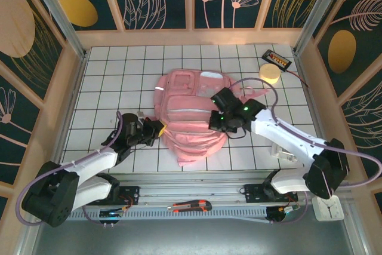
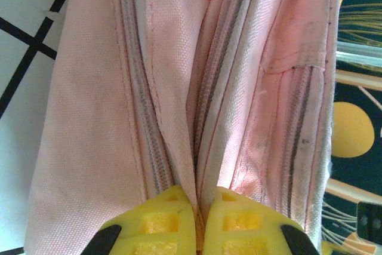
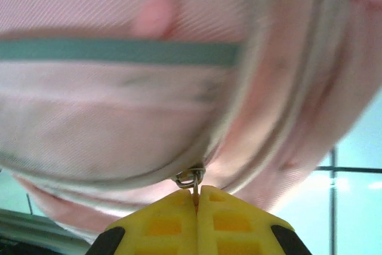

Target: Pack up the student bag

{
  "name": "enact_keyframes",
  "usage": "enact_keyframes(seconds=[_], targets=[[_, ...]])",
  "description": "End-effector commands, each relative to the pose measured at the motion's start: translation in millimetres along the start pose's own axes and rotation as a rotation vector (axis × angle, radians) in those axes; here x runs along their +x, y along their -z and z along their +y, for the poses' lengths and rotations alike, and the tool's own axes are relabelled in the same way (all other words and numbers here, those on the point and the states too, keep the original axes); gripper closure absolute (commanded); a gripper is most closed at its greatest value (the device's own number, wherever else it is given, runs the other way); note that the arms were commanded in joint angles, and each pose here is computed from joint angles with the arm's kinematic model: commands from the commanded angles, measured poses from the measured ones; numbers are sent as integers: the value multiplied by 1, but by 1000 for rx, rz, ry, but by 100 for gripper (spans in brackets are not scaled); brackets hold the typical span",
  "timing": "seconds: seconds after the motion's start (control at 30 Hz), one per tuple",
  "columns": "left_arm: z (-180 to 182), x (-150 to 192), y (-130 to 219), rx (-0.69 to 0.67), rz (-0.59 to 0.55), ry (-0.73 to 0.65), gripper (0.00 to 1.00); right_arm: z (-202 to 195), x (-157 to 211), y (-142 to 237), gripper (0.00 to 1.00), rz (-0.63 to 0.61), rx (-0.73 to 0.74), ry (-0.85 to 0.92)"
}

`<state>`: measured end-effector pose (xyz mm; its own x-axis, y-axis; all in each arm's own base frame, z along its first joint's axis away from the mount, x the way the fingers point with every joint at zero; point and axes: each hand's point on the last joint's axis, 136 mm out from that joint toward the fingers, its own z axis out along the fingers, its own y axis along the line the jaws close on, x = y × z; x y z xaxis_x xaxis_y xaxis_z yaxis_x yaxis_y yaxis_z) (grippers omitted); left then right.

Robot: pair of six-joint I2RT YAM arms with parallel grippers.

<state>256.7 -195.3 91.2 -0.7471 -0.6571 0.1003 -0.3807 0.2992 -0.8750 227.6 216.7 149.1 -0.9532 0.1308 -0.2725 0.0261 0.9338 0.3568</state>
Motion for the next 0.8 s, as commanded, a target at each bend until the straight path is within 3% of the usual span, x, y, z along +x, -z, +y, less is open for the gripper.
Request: enact_keyframes(seconds=[0.0,0.1,0.3,0.4,0.53,0.57,0.63,0.67,0.77], targets=[[5,-18,3,-39,-64,-10,100,-59,-9,14,100,-11,186,15],[2,-19,2,-38,-57,-17,100,-70,-27,12,100,-46,181,42],[4,-22,1,-57,-43,-19,100,-81,-93,-7,100,-237,165,161],[3,-21,-1,-57,-30,-14,100,-60,-121,-9,100,-309,80,207],[-7,-23,-3,-45,-23,-31,100,1,-110,-7,98,-216,-149,325],[-10,-24,-3,-50,-28,-43,100,7,-101,-5,87,-207,-146,374],[-14,-30,-3,-73,-45,-72,100,12,-80,4,54,-221,-127,478],[-15,-32,-2,-81,-51,-79,100,17,-69,10,44,-240,-153,534],[-16,-44,0,-92,-72,-85,100,22,-33,27,44,-352,-283,720]])
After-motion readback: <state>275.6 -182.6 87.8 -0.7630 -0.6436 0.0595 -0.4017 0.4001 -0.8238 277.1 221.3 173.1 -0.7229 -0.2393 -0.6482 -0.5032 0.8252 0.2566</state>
